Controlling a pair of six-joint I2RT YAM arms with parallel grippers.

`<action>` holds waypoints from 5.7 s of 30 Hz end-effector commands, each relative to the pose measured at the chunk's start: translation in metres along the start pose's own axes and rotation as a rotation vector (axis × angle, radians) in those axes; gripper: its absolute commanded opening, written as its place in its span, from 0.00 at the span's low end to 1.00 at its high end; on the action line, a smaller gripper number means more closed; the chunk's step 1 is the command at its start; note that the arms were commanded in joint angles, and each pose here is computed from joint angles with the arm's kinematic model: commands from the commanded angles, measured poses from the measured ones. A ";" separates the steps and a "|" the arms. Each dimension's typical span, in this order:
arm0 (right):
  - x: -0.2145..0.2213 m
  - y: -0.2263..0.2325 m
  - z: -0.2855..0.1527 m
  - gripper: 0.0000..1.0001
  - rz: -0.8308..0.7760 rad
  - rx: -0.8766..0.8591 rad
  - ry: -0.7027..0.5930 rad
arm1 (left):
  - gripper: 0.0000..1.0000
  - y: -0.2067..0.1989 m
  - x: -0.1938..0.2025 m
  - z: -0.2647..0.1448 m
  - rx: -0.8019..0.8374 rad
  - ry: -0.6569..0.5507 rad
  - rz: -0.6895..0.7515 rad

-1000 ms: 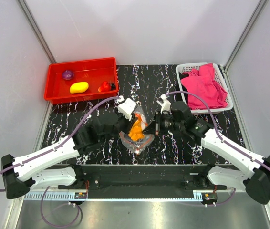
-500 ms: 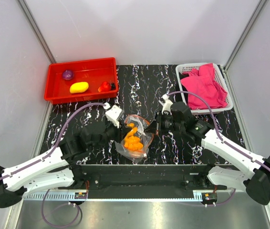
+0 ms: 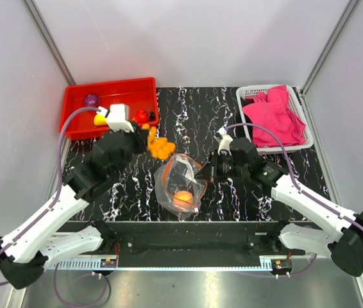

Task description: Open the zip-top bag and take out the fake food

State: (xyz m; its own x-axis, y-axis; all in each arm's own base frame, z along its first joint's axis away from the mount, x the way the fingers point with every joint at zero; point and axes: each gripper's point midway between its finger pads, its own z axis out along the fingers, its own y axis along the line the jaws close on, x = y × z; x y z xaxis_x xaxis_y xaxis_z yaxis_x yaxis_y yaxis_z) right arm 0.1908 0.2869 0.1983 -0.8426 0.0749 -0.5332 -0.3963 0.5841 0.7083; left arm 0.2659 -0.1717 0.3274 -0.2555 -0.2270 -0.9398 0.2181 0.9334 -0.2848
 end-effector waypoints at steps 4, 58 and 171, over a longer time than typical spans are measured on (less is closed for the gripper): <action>-0.017 0.009 -0.010 0.00 -0.050 -0.004 -0.049 | 0.00 0.068 -0.036 0.054 -0.197 0.015 -0.215; -0.029 0.029 0.013 0.00 -0.060 -0.125 0.008 | 0.79 -0.064 0.073 -0.045 0.516 0.213 -0.465; -0.002 0.013 0.018 0.00 -0.076 -0.154 0.198 | 0.18 -0.032 0.229 -0.034 0.264 0.507 -0.014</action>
State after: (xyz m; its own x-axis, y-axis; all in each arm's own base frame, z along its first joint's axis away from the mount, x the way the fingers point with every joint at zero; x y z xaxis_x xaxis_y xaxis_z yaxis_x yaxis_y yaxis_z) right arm 0.1923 0.3081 0.1817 -0.8835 -0.1566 -0.4416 -0.4584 0.4833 0.7458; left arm 0.1496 -0.2625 0.0996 -0.7452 0.0624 -0.6639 0.4591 0.7700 -0.4430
